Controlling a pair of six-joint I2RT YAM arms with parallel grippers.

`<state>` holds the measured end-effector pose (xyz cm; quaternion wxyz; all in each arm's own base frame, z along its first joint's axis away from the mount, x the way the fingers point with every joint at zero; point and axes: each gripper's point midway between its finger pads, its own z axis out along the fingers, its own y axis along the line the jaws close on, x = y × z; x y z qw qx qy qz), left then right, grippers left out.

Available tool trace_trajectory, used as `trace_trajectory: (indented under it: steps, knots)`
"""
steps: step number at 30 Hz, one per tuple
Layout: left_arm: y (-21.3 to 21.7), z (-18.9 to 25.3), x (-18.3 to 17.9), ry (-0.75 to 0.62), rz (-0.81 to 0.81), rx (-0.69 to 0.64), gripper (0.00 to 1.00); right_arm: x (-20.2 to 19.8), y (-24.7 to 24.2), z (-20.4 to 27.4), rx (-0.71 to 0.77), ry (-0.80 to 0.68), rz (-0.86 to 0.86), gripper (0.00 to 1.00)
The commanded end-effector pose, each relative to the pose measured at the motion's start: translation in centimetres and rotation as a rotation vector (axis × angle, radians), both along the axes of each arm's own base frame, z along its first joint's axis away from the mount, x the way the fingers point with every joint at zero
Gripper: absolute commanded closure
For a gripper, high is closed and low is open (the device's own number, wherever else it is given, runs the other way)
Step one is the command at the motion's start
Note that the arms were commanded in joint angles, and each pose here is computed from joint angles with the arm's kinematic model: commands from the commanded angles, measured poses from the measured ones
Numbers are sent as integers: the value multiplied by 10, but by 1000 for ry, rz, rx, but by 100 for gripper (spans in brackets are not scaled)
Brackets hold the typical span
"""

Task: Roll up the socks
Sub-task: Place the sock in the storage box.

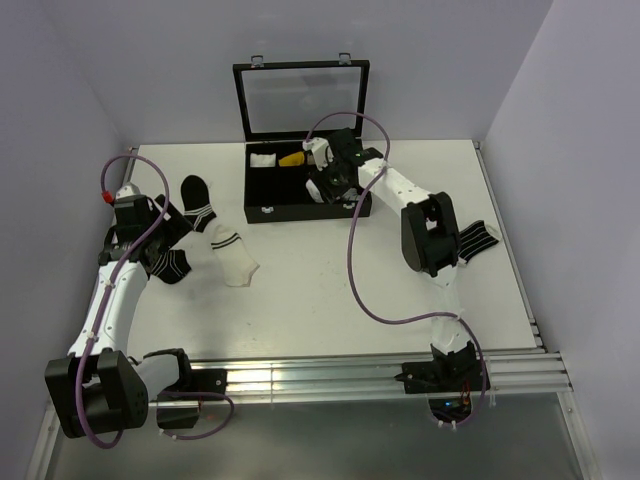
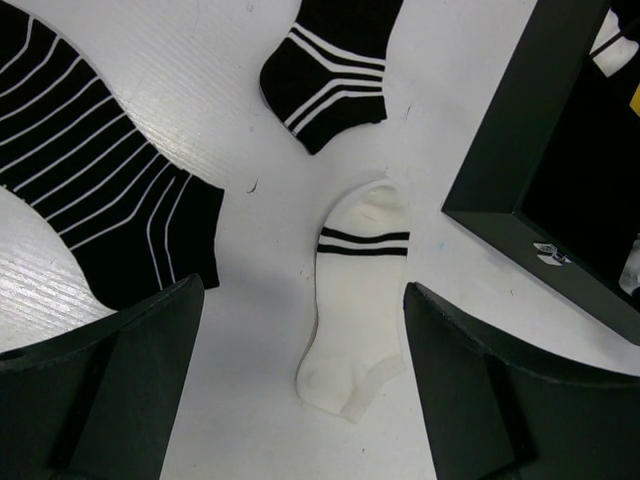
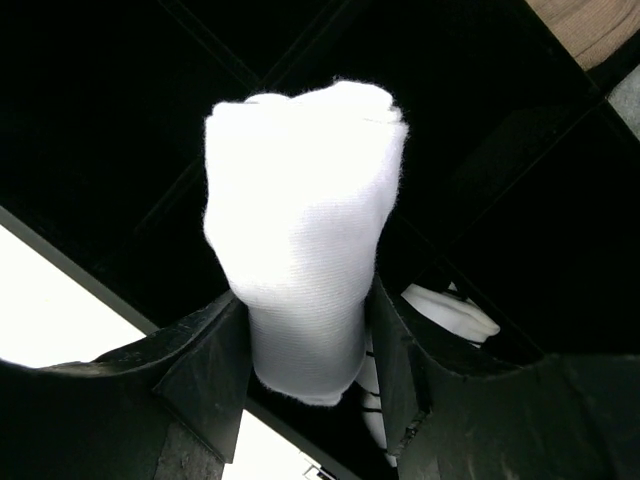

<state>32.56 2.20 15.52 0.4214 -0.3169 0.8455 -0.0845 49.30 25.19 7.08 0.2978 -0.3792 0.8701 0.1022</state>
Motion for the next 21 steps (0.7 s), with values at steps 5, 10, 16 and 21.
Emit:
trace_trajectory:
  steps: [5, 10, 16, 21]
  knots:
    - [2, 10, 3, -46, 1, 10, 14, -37, -10, 14, -25, 103, 27, 43]
    - [2, 9, 3, -45, 1, 10, 14, -34, -8, 22, -14, 86, 22, 43]
    - [2, 8, 3, -42, 0, 11, 14, -31, -11, 27, -22, 68, 3, 43]
    - [2, 8, 4, -40, -2, 9, 14, -31, -9, 36, -6, 52, 7, 43]
